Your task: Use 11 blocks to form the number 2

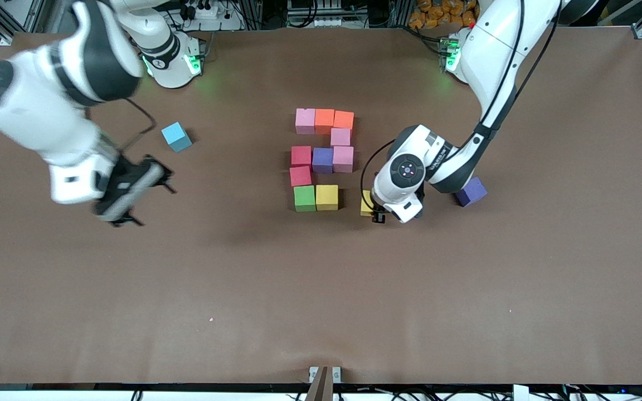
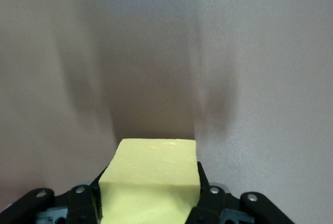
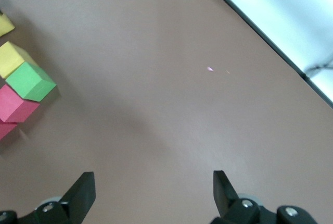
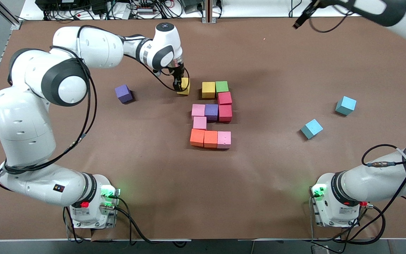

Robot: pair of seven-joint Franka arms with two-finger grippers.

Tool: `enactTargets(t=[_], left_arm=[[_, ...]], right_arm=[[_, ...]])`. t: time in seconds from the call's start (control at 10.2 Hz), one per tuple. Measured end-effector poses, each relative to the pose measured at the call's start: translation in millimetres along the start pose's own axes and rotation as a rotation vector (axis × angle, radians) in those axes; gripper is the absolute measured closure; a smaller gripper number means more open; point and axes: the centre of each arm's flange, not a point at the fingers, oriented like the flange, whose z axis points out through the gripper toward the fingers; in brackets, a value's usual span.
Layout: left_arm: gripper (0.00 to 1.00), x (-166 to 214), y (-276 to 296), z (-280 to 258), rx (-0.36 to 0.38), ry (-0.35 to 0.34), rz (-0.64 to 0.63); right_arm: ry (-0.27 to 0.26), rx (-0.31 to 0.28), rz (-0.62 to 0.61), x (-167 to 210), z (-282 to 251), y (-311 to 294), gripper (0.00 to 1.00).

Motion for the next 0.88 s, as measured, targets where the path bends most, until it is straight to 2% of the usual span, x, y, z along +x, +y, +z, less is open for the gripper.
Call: enactTargets(t=[0.2, 0.39, 0.68, 0.88], left_arm=[[0.40, -10, -5, 1, -0.004, -0.002, -0.015], [0.40, -23, -13, 6, 0.000, 0.004, -0.032], [0.40, -33, -16, 11, -0.013, 0.023, -0.054], [0.40, -41, -16, 11, -0.027, 0.030, -0.062]], right_arm=[[-0.051, -0.001, 0.244, -29, -28, 7, 0.00], [-0.129, -0.091, 0.350, -40, -48, 2, 0.00], [-0.125, -0.133, 0.522, -60, -87, 18, 0.00], [-0.118, -0.143, 0.619, -67, -93, 27, 0.00]])
